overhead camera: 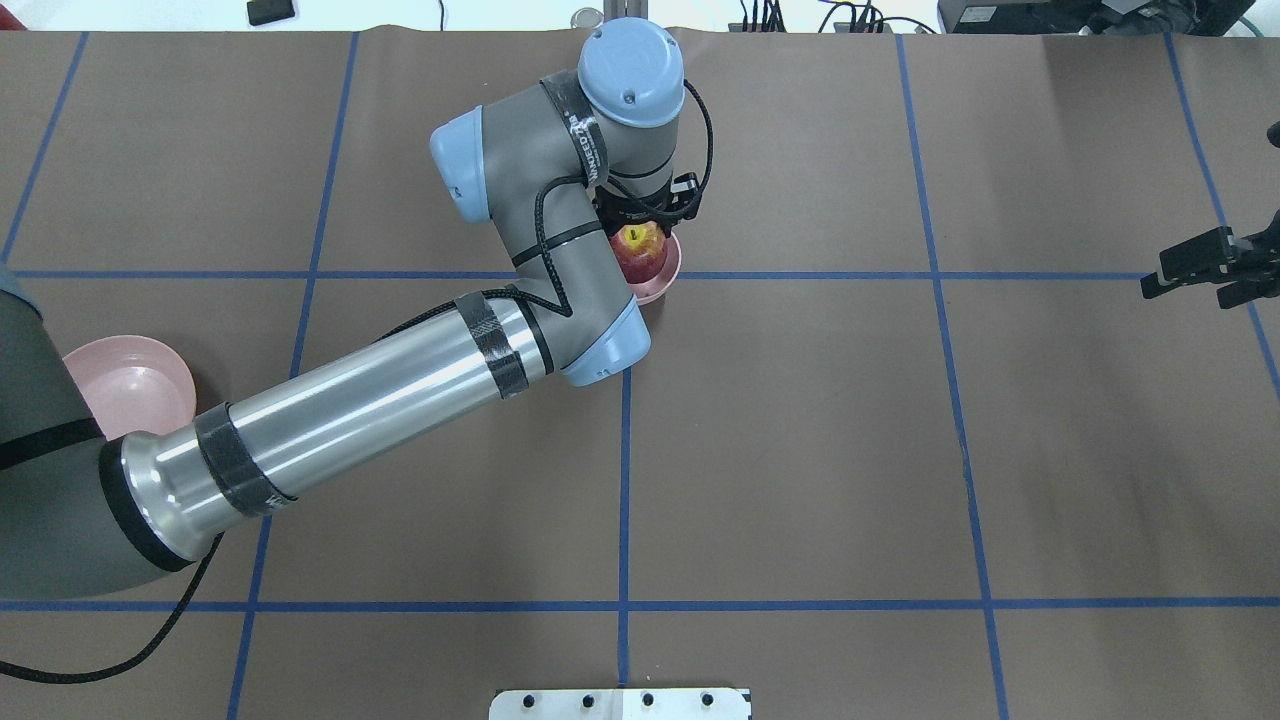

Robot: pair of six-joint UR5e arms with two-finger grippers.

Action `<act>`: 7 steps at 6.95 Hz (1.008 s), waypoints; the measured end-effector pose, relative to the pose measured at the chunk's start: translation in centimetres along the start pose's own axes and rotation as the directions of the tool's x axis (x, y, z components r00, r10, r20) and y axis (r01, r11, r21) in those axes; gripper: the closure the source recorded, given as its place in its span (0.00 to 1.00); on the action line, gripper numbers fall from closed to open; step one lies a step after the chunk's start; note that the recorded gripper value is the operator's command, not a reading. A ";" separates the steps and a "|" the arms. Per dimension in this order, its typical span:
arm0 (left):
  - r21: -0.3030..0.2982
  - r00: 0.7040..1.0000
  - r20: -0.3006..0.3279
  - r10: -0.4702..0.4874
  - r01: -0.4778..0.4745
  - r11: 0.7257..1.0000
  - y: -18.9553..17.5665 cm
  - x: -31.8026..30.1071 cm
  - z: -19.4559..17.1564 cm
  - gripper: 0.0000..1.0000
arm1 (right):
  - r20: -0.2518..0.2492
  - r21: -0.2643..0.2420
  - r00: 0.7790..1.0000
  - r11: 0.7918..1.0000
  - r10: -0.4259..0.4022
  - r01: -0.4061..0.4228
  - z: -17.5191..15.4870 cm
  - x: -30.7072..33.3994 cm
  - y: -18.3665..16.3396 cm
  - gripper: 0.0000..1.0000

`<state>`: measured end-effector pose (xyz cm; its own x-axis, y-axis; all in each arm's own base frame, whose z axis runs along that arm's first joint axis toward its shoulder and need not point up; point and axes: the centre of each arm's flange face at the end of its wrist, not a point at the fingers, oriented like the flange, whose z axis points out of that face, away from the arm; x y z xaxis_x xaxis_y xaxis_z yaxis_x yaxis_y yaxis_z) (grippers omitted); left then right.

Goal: Move apple from plate to bowl

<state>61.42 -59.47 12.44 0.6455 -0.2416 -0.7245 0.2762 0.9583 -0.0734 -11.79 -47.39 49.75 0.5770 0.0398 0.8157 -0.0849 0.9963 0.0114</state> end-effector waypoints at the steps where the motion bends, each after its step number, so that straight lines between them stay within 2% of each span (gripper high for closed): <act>1: -0.003 1.000 0.004 0.005 -0.005 1.000 -0.1 -0.3 0.7 0.03 | 0.001 0.000 1.000 1.000 0.001 -0.001 0.0 -0.1 0.0 0.00; 3: -0.010 1.000 0.003 0.013 -0.013 1.000 -0.2 -0.5 1.0 0.02 | 0.003 0.000 1.000 1.000 0.002 -0.002 0.0 -0.2 -0.1 0.00; 5: -0.077 0.999 -0.042 -0.010 0.007 0.997 -1.6 -1.6 -2.5 0.03 | 0.004 0.002 1.000 1.000 0.001 -0.001 -0.1 -0.4 -0.1 0.00; 6: -0.100 0.997 -0.080 -0.013 0.005 0.995 -2.3 -5.5 -5.2 0.03 | 0.005 0.003 1.000 1.000 0.000 0.000 -0.1 -0.5 -0.2 0.00; 7: -0.082 0.990 -0.133 0.052 -0.063 0.995 -1.7 -12.8 -8.0 0.03 | 0.004 0.004 1.000 1.000 -0.003 0.003 -0.1 -0.5 -0.3 0.00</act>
<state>47.00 -56.76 16.38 0.5584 -0.1694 -0.8121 0.1756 0.9809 -0.0839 -11.98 -47.69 49.30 0.5738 0.0367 0.8182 -0.0861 0.9962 0.0157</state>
